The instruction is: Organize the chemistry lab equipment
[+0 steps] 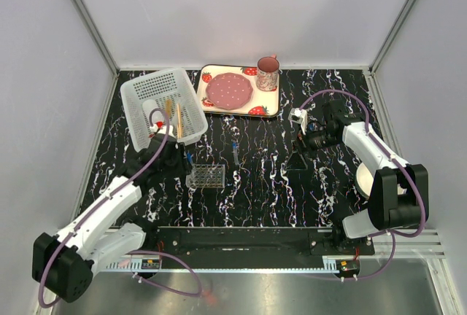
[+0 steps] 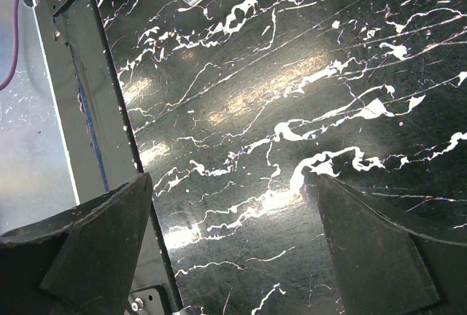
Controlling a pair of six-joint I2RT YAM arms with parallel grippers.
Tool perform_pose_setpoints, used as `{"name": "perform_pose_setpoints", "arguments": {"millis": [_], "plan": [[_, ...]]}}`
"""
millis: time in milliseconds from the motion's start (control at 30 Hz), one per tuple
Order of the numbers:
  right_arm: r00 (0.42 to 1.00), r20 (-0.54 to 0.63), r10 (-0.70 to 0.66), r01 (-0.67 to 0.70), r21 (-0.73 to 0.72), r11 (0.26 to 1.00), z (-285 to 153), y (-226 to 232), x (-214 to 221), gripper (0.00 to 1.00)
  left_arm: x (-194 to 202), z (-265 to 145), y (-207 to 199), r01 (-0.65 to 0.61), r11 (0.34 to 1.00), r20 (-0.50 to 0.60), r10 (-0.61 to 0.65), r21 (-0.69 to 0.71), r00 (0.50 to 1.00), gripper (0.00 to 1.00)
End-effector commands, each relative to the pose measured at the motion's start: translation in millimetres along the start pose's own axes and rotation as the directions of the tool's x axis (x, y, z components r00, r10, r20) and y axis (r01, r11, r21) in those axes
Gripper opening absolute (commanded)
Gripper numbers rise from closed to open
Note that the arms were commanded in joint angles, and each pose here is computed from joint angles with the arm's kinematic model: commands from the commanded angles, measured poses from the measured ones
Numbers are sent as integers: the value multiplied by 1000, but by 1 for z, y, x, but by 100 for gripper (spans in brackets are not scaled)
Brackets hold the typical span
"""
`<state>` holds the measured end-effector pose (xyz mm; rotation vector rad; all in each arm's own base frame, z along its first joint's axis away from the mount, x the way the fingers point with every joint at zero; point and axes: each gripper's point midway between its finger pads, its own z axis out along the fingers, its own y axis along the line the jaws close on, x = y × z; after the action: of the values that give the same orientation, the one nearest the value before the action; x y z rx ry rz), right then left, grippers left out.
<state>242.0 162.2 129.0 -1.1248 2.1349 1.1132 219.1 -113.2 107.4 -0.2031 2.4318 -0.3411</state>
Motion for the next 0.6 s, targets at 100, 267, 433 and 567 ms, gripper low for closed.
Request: {"name": "perform_pose_setpoints", "arguments": {"millis": [100, 267, 433, 567], "plan": [[999, 7, -33, 33, 15, 999, -4, -5, -7, 99, -16, 4, -13, -80, 996, -8, 80, 29, 997, 47], [1000, 4, -27, 27, 12, 1000, -3, -5, -6, 99, -15, 9, -12, -98, 995, -17, 98, 19, 995, 45], [1000, 1, -27, 27, 11, 1000, -3, -5, -6, 99, -17, 8, -13, -104, 994, -19, 104, 21, 994, 44], [1000, -6, -19, 20, 41, 999, -4, -12, -6, 99, -30, -5, -14, -101, 994, 43, 100, 28, 994, 47]]}}
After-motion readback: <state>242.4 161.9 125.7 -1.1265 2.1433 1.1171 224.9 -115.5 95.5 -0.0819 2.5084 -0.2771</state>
